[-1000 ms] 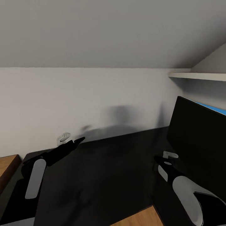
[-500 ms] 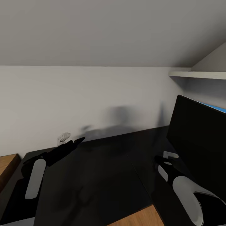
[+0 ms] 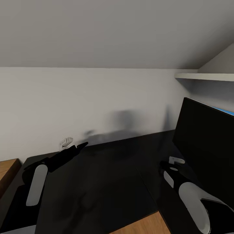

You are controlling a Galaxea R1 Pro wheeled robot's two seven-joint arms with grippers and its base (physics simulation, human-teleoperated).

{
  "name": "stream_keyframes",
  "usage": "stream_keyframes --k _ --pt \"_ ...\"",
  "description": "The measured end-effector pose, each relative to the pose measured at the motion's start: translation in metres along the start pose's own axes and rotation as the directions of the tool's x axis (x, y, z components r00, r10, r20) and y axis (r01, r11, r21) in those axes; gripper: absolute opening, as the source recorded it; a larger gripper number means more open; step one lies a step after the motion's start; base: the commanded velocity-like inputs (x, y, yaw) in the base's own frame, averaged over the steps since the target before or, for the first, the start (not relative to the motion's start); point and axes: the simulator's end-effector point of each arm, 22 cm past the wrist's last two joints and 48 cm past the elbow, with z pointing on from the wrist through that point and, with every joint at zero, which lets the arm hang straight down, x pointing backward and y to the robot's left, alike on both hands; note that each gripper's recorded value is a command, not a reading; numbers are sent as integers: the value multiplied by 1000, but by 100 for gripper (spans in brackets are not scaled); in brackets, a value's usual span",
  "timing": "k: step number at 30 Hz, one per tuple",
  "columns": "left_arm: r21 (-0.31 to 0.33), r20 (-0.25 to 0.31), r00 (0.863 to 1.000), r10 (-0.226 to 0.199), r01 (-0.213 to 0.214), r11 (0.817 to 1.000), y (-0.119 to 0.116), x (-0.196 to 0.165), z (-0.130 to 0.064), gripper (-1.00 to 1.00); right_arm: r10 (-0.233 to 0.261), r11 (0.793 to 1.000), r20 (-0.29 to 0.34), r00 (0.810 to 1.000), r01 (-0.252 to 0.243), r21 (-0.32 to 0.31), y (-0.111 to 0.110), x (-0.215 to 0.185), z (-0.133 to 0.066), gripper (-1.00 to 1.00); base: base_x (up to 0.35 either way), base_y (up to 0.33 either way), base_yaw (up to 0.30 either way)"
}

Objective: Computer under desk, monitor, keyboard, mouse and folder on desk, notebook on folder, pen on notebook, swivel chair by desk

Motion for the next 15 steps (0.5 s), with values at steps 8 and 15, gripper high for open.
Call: stream_keyframes --k 8,15 --pt "0 0 1000 0 0 1000 0 0 0 100 0 1000 0 1000 0 0 0 0 0 100 0 0 0" --pt "0 0 1000 0 0 1000 0 0 0 100 0 1000 0 1000 0 0 0 0 0 100 0 0 0"
